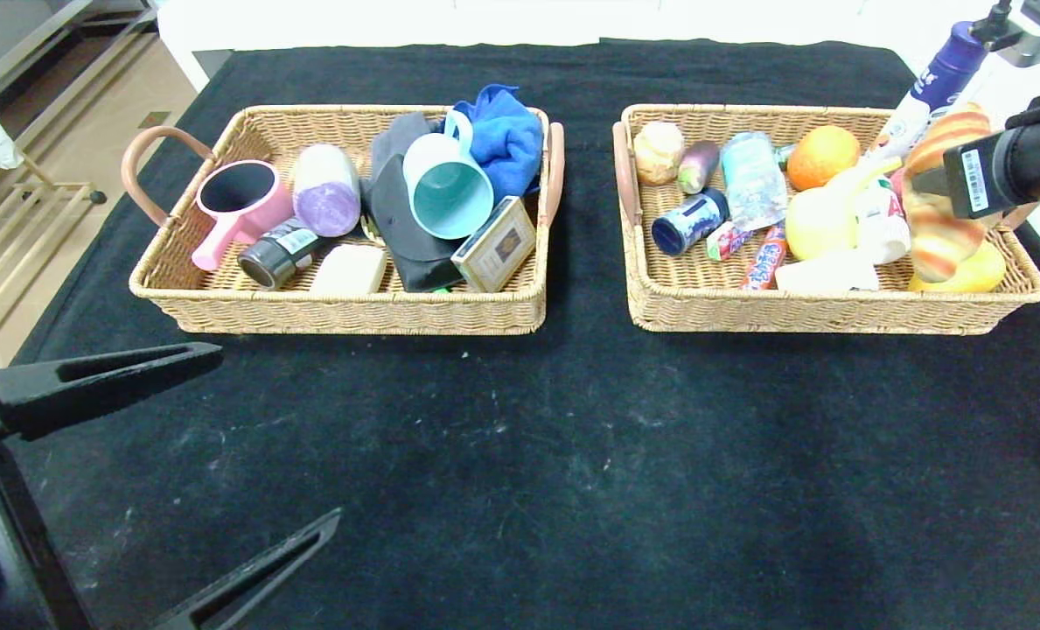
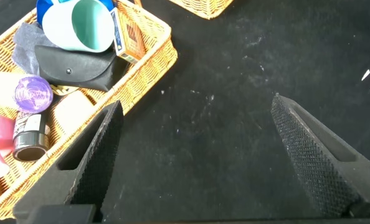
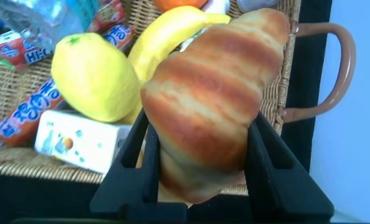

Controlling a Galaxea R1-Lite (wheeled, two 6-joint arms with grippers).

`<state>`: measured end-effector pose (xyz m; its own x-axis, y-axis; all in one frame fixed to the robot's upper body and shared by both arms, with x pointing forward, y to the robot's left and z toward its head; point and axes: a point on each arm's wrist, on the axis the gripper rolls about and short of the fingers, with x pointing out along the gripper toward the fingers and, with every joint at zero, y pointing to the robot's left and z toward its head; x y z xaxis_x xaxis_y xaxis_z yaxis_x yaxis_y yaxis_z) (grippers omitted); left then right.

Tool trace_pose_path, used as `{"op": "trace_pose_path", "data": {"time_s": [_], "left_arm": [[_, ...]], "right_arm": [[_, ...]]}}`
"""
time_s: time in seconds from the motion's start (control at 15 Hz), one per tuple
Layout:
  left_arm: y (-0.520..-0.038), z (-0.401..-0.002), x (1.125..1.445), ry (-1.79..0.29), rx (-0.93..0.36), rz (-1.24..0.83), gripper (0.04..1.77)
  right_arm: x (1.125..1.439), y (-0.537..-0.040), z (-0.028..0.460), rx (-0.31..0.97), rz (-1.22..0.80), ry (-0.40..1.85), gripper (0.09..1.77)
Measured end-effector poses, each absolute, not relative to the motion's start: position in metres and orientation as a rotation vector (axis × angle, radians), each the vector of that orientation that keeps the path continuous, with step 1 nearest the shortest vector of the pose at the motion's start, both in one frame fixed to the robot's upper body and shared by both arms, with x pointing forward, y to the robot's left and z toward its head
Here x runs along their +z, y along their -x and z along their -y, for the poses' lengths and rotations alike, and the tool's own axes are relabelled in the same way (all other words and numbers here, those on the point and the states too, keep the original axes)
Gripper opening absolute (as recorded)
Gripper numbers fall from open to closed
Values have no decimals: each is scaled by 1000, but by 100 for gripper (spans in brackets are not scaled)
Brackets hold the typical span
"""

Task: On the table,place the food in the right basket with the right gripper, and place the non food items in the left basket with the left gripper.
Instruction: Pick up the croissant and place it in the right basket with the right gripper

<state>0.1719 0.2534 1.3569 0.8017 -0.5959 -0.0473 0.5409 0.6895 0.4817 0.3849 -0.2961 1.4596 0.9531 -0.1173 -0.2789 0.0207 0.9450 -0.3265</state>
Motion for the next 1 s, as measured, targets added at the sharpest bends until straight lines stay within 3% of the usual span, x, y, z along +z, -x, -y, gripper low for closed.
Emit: {"op": "trace_pose_path", "data": {"time_s": [0.2, 0.53, 1.0], "left_arm": [[-172, -253, 1356, -501, -637, 115, 172], [-173, -253, 1356, -504, -638, 112, 172], [-173, -252, 1355, -506, -640, 108, 172]], "right_arm": [[1454, -394, 295, -72, -305, 347, 83], [1449, -398, 292, -92, -323, 349, 125], [1449, -398, 291, -95, -321, 351, 152]]}}
